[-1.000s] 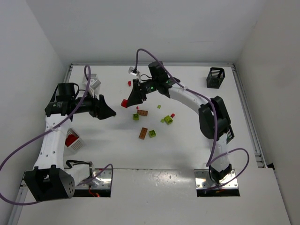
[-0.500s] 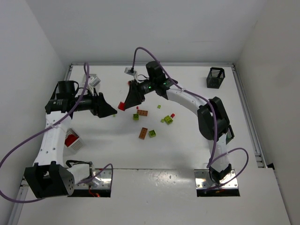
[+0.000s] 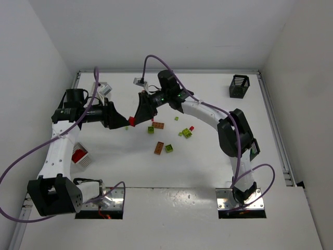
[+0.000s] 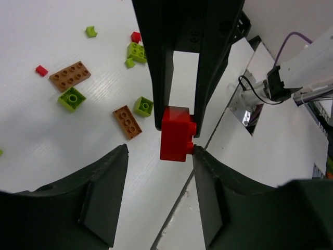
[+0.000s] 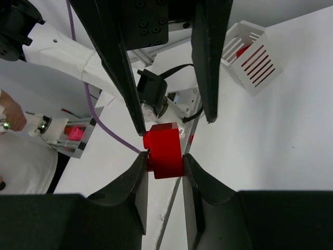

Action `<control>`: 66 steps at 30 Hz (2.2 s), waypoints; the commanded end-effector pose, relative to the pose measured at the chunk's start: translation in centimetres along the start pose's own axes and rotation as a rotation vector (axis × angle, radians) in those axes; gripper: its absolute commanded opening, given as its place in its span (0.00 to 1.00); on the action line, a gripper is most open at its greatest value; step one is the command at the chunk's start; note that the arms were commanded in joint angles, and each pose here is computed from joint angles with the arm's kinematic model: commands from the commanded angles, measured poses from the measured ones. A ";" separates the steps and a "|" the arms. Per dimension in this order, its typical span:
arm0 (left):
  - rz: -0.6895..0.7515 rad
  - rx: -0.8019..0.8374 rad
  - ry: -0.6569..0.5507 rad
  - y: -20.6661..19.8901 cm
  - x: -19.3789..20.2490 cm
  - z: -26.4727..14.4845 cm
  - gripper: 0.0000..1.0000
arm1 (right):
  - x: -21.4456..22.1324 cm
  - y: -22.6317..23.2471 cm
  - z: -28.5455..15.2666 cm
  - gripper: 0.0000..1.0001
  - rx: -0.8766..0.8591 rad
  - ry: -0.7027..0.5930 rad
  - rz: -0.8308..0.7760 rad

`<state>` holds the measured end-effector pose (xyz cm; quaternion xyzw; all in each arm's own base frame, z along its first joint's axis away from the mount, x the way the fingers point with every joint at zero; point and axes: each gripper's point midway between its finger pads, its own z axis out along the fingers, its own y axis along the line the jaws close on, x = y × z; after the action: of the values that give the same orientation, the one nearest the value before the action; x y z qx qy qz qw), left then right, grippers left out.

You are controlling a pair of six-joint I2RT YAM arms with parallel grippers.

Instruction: Sort the legos into containers by color

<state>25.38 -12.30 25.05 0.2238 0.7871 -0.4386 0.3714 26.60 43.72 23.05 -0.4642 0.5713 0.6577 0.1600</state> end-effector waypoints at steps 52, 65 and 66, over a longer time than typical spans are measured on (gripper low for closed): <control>-0.059 -1.074 0.687 9.9 11.9 -19.9 0.11 | 11.1 -9.3 -16.0 0.64 0.747 0.484 -0.123; -0.103 -1.091 0.705 12.6 13.5 -19.6 0.37 | 10.6 -9.9 -15.7 0.64 0.752 0.455 -0.120; -0.110 -1.095 0.699 12.7 13.6 -19.5 0.43 | 10.6 -10.0 -15.8 0.64 0.764 0.457 -0.111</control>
<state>17.41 10.53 14.54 0.1024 0.9826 0.0925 0.1241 34.10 28.39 8.31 -0.5363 0.7735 0.2736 0.1979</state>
